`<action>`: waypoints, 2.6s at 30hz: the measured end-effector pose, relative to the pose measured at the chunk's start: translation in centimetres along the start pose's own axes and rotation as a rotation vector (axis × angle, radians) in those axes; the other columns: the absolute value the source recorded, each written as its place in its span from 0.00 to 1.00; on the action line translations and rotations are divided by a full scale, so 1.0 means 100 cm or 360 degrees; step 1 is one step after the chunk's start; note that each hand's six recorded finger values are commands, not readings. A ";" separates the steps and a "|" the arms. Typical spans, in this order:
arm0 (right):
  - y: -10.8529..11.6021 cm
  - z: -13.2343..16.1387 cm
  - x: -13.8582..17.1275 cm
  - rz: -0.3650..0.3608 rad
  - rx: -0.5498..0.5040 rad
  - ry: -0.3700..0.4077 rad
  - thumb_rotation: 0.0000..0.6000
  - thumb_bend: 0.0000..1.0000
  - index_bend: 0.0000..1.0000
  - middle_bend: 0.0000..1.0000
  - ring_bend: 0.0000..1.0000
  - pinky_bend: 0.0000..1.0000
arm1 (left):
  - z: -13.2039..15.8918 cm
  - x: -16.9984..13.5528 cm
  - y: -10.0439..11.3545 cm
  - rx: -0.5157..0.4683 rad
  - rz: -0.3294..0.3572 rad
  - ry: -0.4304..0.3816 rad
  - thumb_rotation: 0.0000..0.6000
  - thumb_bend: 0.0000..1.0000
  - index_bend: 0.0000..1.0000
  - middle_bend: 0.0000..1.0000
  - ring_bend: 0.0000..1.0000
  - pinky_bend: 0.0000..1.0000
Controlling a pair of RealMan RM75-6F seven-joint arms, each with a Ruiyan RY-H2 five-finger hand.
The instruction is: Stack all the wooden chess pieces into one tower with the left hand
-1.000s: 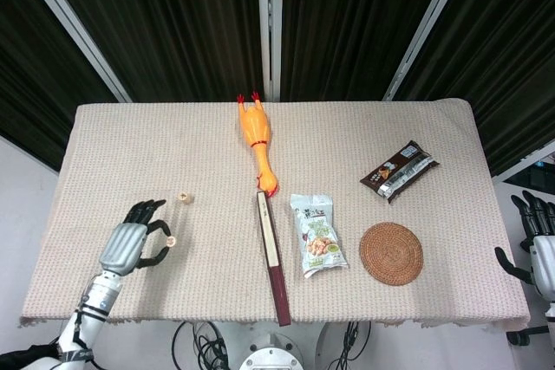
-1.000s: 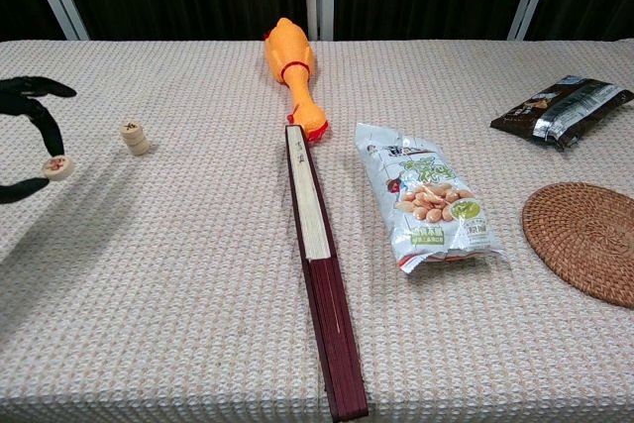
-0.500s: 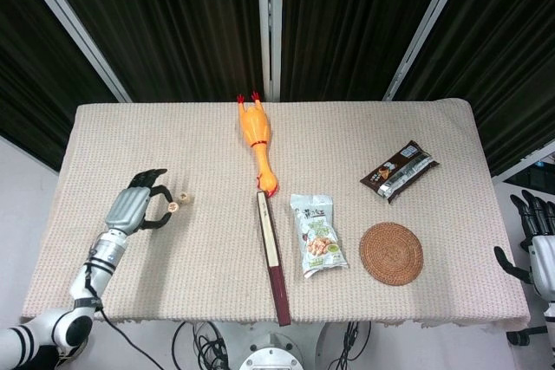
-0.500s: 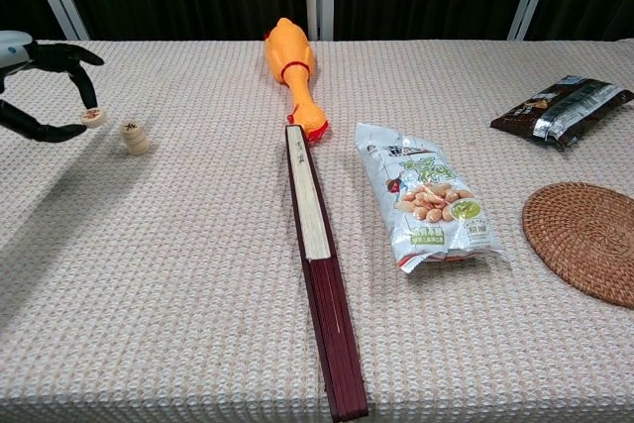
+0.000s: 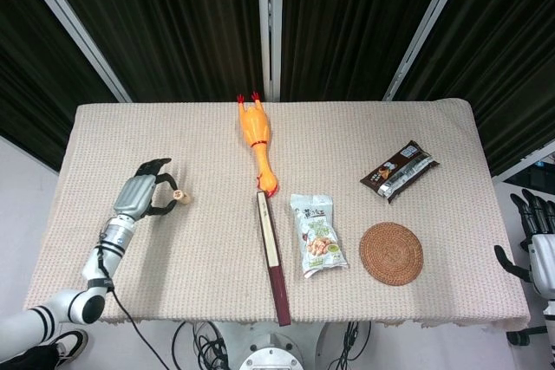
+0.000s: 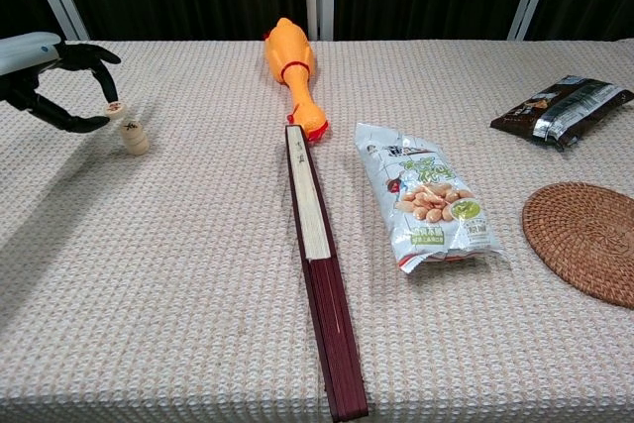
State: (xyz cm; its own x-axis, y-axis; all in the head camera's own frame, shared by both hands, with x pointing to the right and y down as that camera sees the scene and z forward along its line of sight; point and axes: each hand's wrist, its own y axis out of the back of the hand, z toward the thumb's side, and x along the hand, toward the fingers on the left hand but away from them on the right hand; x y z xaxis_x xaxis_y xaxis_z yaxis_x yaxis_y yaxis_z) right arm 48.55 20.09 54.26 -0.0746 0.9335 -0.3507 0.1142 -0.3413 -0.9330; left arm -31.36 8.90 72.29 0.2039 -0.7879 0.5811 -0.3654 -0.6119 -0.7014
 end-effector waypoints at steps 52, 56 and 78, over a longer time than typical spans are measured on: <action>0.001 0.002 0.002 -0.0007 0.0017 0.0007 1.00 0.26 0.00 0.00 0.00 0.00 | -0.006 0.011 -0.013 0.0067 0.0007 0.0017 1.00 0.34 0.47 0.07 0.00 0.00; 0.002 0.001 0.003 -0.0014 0.0012 0.0002 1.00 0.26 0.00 0.00 0.00 0.00 | -0.006 0.011 -0.014 0.0078 -0.0004 0.0022 1.00 0.34 0.47 0.07 0.00 0.00; 0.003 -0.001 0.003 -0.0009 0.0008 -0.0003 1.00 0.26 0.00 0.00 0.00 0.00 | -0.005 0.006 -0.010 0.0092 0.0003 0.0015 1.00 0.34 0.31 0.06 0.00 0.00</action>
State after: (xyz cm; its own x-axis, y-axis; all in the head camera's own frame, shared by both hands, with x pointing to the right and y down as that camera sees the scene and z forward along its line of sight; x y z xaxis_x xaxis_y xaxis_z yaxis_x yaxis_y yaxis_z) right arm 48.63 20.26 53.92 -0.0771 0.9352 -0.3456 0.1089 -0.3366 -0.9353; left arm -31.30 9.04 73.53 0.1946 -0.7886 0.5834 -0.3128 -0.6136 -0.7250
